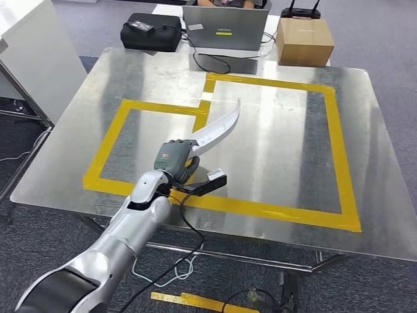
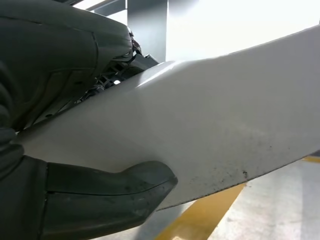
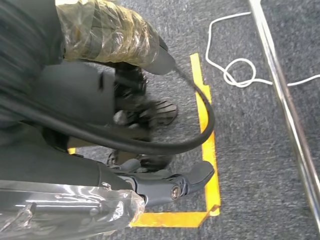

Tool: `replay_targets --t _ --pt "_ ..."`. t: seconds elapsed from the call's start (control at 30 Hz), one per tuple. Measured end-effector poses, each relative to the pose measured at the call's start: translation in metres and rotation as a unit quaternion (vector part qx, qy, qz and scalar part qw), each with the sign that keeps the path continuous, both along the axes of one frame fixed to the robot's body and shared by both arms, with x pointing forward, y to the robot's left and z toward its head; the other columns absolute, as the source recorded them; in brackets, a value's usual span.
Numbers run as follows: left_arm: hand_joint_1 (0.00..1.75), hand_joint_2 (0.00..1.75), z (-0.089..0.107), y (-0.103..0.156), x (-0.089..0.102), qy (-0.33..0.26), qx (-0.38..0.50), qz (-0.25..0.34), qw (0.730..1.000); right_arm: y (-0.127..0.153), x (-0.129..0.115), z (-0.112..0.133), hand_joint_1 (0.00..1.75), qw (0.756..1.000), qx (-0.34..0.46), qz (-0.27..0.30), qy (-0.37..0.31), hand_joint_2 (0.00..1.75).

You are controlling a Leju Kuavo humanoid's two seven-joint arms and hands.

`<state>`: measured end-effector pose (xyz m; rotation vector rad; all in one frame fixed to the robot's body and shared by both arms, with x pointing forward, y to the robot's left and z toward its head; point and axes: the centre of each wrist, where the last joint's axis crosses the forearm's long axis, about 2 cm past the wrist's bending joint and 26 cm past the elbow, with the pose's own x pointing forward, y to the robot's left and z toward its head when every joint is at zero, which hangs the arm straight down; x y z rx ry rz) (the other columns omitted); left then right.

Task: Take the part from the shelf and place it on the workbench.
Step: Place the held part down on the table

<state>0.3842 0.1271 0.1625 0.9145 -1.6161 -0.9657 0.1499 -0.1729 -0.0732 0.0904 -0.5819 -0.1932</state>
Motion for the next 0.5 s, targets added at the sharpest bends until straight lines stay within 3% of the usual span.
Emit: replay_targets --t 0.5 --pt "1.75 1.75 -0.011 0.017 0.005 0.021 0.033 0.039 0.998 -0.002 -0.002 -0.001 0.0 1.0 -0.001 0.003 0.004 1.75"
